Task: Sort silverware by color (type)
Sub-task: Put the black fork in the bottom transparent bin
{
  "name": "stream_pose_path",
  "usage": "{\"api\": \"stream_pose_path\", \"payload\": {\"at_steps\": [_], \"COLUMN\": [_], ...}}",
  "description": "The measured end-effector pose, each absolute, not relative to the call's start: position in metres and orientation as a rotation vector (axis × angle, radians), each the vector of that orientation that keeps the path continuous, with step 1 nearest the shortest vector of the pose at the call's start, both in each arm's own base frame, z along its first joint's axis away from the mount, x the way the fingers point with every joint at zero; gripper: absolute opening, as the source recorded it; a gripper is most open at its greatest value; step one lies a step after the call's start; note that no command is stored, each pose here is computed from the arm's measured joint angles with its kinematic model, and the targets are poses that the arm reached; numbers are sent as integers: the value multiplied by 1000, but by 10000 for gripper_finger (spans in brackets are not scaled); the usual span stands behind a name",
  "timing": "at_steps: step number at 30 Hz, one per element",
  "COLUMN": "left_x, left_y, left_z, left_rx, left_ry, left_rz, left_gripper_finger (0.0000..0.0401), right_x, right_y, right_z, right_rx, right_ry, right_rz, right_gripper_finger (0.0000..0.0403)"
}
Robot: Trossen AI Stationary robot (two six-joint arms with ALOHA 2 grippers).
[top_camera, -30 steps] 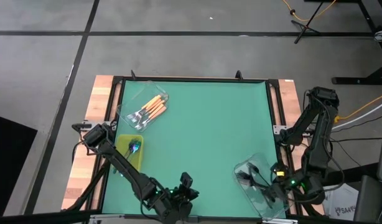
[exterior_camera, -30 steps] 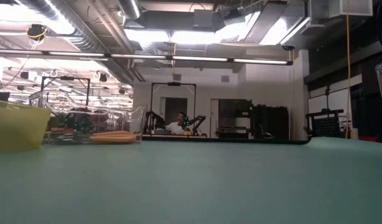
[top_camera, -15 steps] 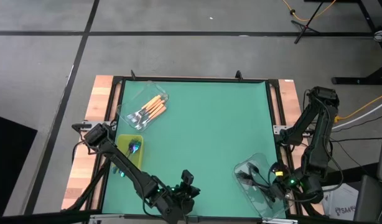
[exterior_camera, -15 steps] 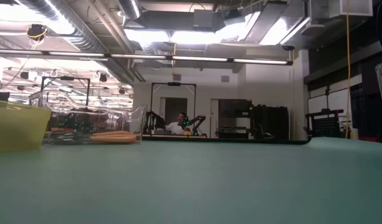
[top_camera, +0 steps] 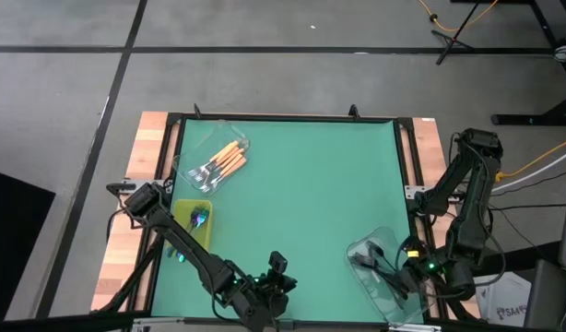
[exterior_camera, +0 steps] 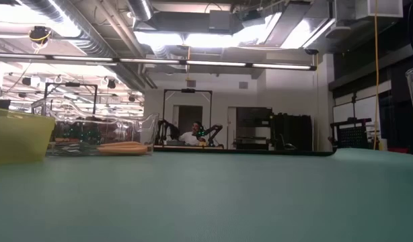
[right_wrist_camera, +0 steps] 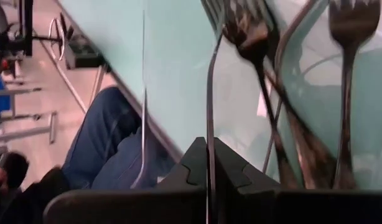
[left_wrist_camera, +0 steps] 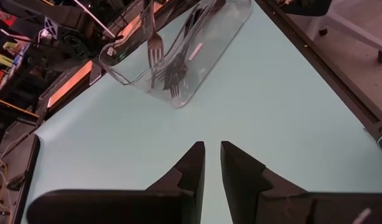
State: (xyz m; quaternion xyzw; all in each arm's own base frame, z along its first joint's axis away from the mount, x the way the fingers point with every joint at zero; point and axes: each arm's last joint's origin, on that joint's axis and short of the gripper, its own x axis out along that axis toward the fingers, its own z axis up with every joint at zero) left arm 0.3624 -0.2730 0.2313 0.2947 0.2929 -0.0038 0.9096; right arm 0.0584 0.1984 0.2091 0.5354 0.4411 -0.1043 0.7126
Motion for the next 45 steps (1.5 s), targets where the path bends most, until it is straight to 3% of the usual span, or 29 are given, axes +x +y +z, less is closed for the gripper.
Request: {"api": "stream_pose_path", "payload": {"at_steps": [16,37,45], "left_x": [363,363,363], "left_y": [-273,-273,-273], "left_z": [231,231,231], "left_rx": [607,608,609], "left_ry": [604,604,605], "left_rz": [-7,-7,-7], "left_gripper_finger": [46,46,46], "right_x": [86,87,87], "right_y": [196,196,195], "right_z": [194,194,194], "right_rx": [1179,1176,1153], "right_ry": [1184,1192,1194], "right_rz": [-391,-391,-387], "right_gripper_finger": [0,3,82]}}
